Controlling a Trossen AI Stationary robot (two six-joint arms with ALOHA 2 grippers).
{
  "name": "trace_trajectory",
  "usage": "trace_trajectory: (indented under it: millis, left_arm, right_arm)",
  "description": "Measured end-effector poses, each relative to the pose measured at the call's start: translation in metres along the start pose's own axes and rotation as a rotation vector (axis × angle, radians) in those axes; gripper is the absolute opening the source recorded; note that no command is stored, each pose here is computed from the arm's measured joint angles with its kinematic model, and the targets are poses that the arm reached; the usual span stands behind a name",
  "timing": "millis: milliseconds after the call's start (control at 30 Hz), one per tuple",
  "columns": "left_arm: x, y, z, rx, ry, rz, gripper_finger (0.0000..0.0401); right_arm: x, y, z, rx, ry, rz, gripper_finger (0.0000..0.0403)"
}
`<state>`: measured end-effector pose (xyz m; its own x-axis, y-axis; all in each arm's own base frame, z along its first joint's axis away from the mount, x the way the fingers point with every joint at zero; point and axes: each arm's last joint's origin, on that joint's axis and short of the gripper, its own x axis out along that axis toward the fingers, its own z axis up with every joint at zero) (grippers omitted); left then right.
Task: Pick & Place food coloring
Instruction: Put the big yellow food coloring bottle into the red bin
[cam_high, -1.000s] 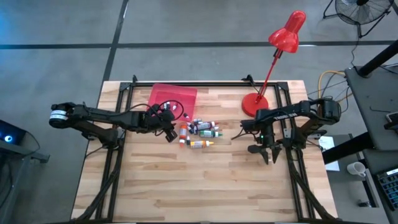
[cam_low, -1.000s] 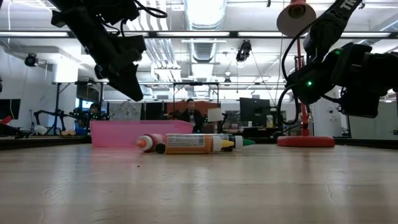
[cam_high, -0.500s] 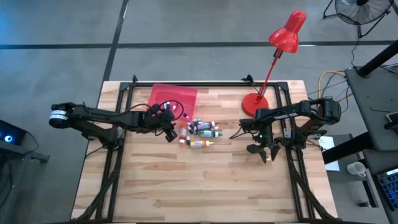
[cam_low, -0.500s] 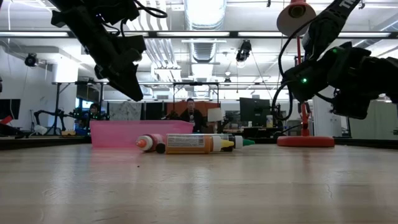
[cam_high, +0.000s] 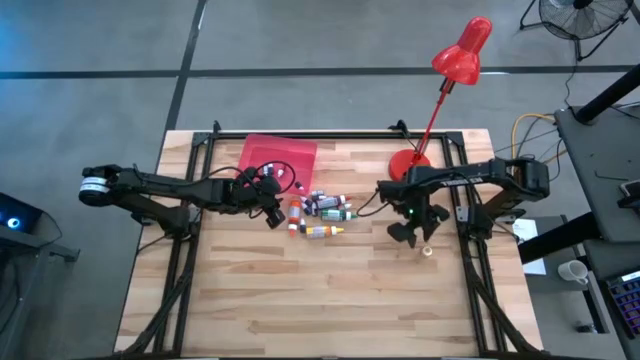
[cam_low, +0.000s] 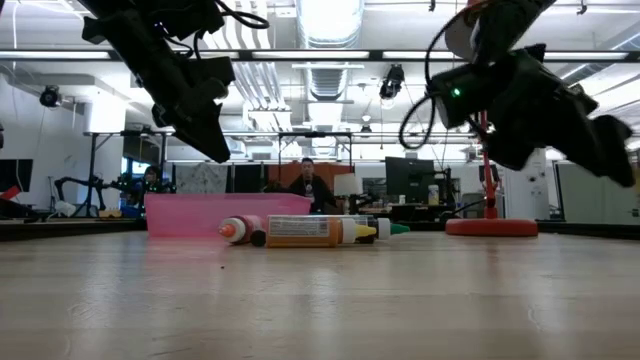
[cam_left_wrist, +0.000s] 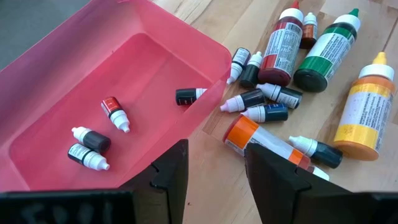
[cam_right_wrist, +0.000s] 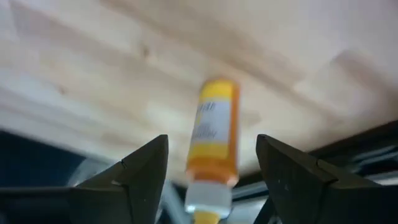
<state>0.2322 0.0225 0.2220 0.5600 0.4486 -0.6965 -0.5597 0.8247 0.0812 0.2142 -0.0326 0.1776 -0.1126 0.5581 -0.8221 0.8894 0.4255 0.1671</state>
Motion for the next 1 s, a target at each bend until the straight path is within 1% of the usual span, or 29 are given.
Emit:
trace_trajectory:
  millis: [133,200,233,333,433,500,567,600,633,667,833,1000]
  left_arm:
    - [0.000,0.000,0.000,0.014,-0.001,0.003,0.0131]
    - [0.000,0.000,0.000,0.024,-0.001,0.003,0.0131]
    - [0.000,0.000,0.000,0.028,-0.001,0.004,0.0131]
    - [0.000,0.000,0.000,0.035,-0.004,0.012,0.0131]
    - [0.000,0.001,0.000,0.035,-0.004,0.013,0.0131]
    - [0.000,0.001,0.000,0.035,-0.004,0.013,0.0131]
    - [0.000,0.001,0.000,0.034,-0.005,0.013,0.0131]
    - [0.000,0.001,0.000,0.034,-0.004,0.013,0.0131]
    - [0.000,0.001,0.001,0.033,-0.005,0.013,0.0131]
    - [0.000,0.000,0.001,0.032,-0.007,0.011,0.0131]
    - [-0.001,0.000,0.002,0.027,-0.010,0.009,0.0131]
    - [-0.001,0.000,0.003,0.023,-0.010,0.008,0.0131]
  right_arm:
    - [-0.017,0.009,-0.004,-0.069,-0.158,-0.068,0.0246]
    - [-0.026,0.014,-0.013,-0.118,-0.223,-0.104,0.0248]
    - [-0.031,0.018,-0.020,-0.167,-0.256,-0.115,0.0249]
    - [-0.042,0.027,-0.048,-0.360,-0.385,-0.155,0.0247]
    - [-0.046,0.029,-0.080,-0.581,-0.512,-0.219,0.0243]
    - [-0.041,0.026,-0.099,-0.774,-0.531,-0.250,0.0241]
    - [-0.033,0.019,-0.114,-0.964,-0.511,-0.292,0.0240]
    - [-0.029,0.015,-0.120,-1.041,-0.503,-0.301,0.0241]
    - [-0.027,0.012,-0.125,-1.093,-0.501,-0.305,0.0241]
    - [-0.024,0.010,-0.129,-1.115,-0.499,-0.308,0.0242]
    - [-0.012,0.003,-0.131,-1.098,-0.481,-0.330,0.0250]
    - [-0.001,0.005,-0.129,-1.193,-0.445,-0.367,0.0256]
